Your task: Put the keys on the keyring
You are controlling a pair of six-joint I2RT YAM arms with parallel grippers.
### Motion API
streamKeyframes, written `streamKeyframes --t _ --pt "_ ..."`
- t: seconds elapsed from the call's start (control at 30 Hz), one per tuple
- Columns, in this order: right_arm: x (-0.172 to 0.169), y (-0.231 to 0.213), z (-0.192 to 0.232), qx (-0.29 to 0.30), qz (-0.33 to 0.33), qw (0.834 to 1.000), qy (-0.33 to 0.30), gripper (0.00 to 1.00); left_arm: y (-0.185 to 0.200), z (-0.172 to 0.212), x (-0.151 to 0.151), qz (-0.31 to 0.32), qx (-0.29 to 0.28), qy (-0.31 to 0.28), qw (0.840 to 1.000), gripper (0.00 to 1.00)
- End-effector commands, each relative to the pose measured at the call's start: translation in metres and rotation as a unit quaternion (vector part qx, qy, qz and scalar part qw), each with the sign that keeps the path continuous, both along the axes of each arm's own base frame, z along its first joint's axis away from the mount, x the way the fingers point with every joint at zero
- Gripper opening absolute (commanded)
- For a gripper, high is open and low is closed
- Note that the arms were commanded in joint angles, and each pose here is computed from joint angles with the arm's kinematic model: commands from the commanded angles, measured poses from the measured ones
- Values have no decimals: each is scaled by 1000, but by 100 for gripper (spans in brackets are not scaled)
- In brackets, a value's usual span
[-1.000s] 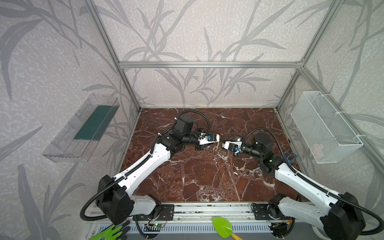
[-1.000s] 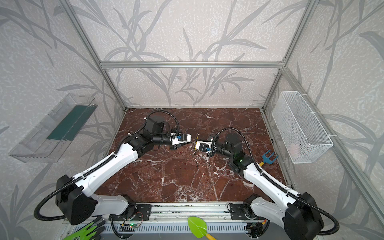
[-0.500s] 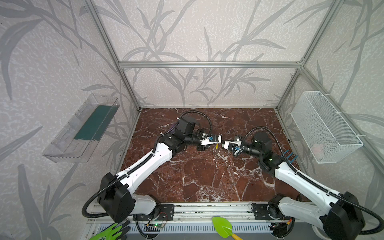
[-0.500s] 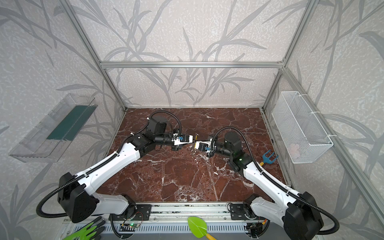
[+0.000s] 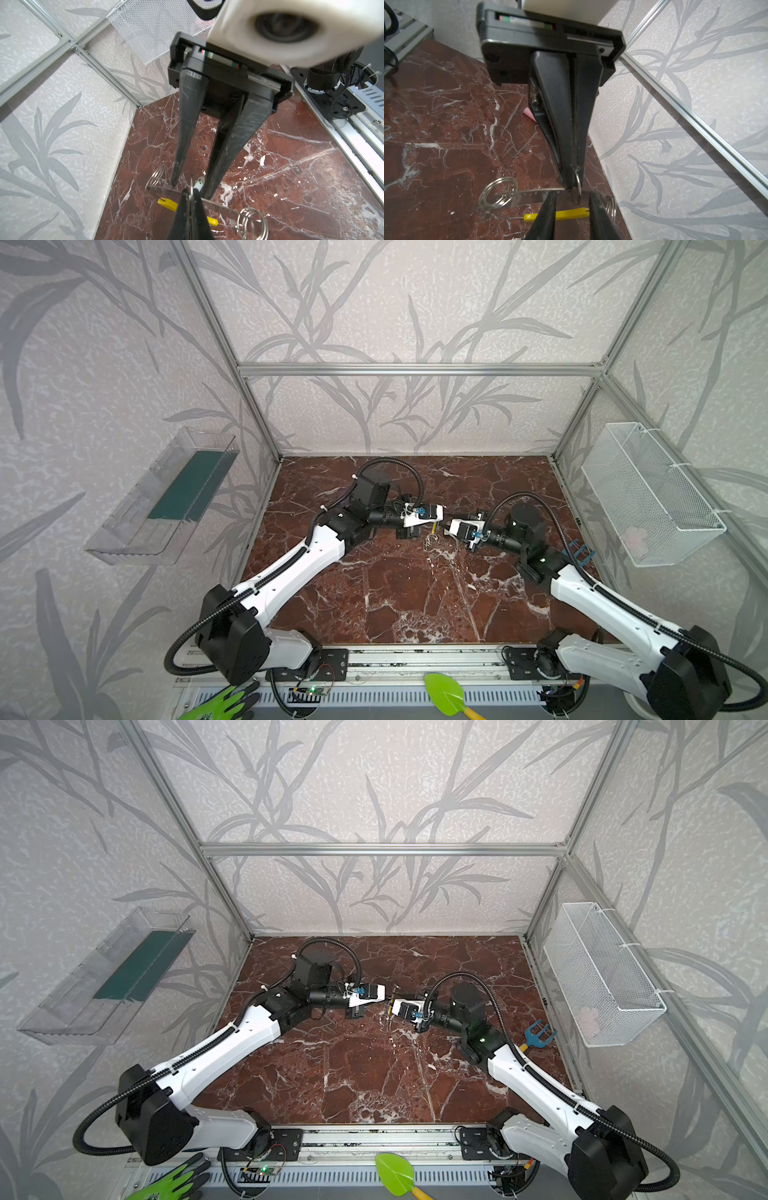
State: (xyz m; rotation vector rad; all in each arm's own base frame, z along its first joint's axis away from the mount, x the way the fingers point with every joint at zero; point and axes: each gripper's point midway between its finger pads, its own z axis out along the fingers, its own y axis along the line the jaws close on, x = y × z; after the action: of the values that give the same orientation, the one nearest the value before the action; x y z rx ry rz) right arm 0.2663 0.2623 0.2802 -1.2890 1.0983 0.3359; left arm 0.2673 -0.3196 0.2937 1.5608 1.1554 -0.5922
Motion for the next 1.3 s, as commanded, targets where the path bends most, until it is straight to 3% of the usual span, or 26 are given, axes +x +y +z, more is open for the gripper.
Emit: streamKeyframes --t 0.0,0.47,1.13,1.27 --pt "1 -8 14 41 -16 999 3 29 0 26 -7 -23 -64 9 998 0" --pt "-7 -8 43 106 5 994 16 23 0 36 -11 -33 -103 28 994 0" --pt "-16 1 49 108 57 992 30 15 0 31 -18 -57 -84 10 995 0" --pt "-20 4 46 97 75 992 38 8 0 32 -19 -62 -83 7 995 0"
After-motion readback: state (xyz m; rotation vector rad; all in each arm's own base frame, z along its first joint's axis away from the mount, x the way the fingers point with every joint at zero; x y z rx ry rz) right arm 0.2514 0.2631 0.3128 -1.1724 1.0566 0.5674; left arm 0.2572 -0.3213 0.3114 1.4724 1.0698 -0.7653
